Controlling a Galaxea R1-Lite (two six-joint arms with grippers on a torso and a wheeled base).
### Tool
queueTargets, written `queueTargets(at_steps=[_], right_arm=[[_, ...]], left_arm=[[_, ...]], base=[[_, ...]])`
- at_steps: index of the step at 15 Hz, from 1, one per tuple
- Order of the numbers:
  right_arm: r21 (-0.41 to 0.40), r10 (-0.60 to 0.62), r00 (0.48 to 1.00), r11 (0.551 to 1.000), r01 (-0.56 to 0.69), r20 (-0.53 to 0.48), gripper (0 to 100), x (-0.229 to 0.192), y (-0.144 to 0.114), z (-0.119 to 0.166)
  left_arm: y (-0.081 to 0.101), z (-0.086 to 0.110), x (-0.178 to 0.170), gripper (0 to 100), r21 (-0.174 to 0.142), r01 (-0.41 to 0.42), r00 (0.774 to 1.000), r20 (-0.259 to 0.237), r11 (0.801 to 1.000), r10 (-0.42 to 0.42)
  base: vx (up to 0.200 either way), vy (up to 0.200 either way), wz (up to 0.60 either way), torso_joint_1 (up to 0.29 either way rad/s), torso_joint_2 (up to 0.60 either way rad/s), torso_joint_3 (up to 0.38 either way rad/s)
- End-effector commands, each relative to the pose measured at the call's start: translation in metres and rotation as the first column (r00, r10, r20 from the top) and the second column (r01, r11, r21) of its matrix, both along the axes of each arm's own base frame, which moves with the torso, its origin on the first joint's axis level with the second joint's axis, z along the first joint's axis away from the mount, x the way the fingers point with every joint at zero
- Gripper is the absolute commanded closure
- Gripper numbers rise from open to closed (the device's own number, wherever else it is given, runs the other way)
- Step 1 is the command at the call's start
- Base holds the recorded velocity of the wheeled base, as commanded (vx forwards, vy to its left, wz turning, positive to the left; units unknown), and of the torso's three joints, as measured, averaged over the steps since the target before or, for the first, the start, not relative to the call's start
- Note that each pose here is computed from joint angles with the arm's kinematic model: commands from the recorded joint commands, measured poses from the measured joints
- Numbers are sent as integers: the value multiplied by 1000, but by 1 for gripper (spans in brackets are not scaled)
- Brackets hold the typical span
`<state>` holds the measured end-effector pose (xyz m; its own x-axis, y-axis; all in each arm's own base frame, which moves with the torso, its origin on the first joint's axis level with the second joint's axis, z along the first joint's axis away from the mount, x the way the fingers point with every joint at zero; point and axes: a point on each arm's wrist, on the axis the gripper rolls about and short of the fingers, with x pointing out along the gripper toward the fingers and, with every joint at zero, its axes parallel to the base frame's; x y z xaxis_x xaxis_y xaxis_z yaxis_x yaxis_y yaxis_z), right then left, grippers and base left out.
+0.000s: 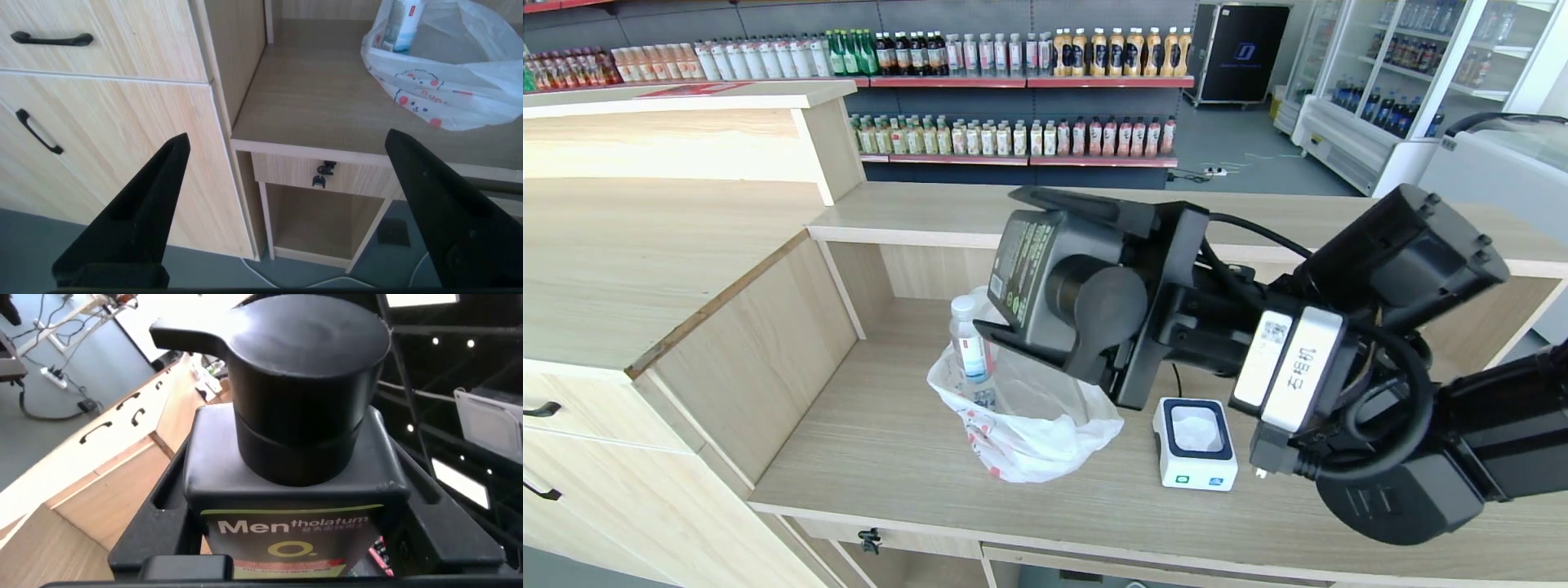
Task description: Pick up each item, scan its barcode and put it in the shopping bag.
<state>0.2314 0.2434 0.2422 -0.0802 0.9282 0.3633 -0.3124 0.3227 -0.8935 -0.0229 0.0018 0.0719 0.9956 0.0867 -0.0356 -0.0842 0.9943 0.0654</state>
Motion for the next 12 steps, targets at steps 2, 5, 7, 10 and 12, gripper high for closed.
queueTargets(at_steps=[2, 5, 7, 10, 12], right_arm=[[38, -149, 984, 987, 154, -100, 100, -25, -39, 36], [-37, -325, 914, 945, 326, -243, 100, -43, -100, 30], [-88, -451, 815, 888, 452, -364, 100, -49, -144, 24], [-124, -577, 553, 751, 649, -602, 100, -55, -196, 26], [-183, -579, 286, 618, 765, -763, 100, -58, -225, 18]], left_arm=[[0, 0, 0, 0, 0, -1, 1000, 0, 1000, 1], [0, 0, 0, 0, 0, -1, 1000, 0, 1000, 1], [0, 0, 0, 0, 0, -1, 1000, 0, 1000, 1], [0, 0, 0, 0, 0, -1, 1000, 0, 1000, 1], [0, 0, 0, 0, 0, -1, 1000, 0, 1000, 1]], base=[[0, 0, 0, 0, 0, 0], [0, 0, 0, 0, 0, 0], [0, 0, 0, 0, 0, 0], [0, 0, 0, 0, 0, 0], [0, 0, 0, 0, 0, 0]])
